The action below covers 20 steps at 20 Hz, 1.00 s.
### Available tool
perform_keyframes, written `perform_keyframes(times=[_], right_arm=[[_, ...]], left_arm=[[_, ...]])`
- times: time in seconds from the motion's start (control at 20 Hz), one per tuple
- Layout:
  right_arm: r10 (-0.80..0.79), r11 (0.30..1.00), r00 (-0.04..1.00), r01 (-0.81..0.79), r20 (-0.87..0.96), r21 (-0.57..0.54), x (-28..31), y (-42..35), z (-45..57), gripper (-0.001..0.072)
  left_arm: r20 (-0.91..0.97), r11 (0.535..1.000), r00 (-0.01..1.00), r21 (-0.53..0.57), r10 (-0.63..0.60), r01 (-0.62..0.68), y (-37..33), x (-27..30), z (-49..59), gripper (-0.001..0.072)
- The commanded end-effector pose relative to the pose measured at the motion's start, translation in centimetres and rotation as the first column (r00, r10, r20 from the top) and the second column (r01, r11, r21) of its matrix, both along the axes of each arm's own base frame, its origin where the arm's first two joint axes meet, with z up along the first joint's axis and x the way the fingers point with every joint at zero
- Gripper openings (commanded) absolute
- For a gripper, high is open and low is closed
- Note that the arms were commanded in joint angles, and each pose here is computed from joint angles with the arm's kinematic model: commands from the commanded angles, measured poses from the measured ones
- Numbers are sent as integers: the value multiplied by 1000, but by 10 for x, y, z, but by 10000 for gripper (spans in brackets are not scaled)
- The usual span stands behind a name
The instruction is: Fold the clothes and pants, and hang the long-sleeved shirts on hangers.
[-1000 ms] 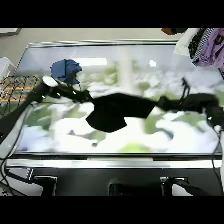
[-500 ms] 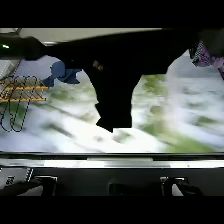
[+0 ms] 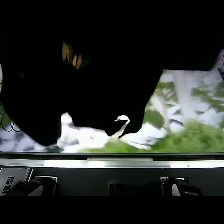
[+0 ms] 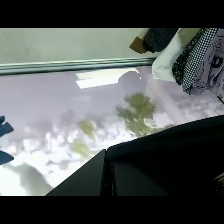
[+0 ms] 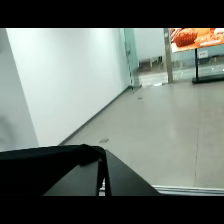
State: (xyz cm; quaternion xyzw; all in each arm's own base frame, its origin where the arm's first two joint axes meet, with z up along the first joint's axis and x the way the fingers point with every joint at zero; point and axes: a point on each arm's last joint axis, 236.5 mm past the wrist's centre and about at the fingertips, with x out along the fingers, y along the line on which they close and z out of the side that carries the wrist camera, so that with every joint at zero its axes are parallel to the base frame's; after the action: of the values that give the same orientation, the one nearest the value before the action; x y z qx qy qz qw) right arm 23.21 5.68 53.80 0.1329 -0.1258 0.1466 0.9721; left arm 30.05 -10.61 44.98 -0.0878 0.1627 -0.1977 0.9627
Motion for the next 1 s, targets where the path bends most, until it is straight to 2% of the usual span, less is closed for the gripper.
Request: perform_keyframes(times=[0.0,0.1,0.2,0.3,0.45,0.7,0.8,0.95], right_arm=[[-32,996,999,34,-23,88,28,-18,-1,26],[28,989,984,-2,-177,147,91,-21,-42,27],[135,970,926,-50,-353,239,162,-18,-102,28],[234,941,830,-63,-506,332,228,-13,-176,28],[298,935,669,-62,-681,348,304,20,-302,28],[348,935,378,-75,-858,347,341,100,-496,28],[362,929,297,-32,-884,369,340,114,-541,28],[376,922,229,4,-898,388,334,118,-566,34]], left_arm=[[-50,1000,999,6,16,-16,3,6,-18,18],[-164,1000,986,19,17,-14,0,34,-60,18],[-316,999,949,40,20,-8,-3,69,-120,19],[-464,999,886,54,29,-5,-6,103,-188,19],[-631,998,774,66,48,-8,-10,149,-289,19],[-830,997,554,79,64,3,-16,183,-444,19],[-878,998,476,56,46,7,-22,182,-485,19],[-913,1000,408,9,8,1,-33,178,-515,19]])
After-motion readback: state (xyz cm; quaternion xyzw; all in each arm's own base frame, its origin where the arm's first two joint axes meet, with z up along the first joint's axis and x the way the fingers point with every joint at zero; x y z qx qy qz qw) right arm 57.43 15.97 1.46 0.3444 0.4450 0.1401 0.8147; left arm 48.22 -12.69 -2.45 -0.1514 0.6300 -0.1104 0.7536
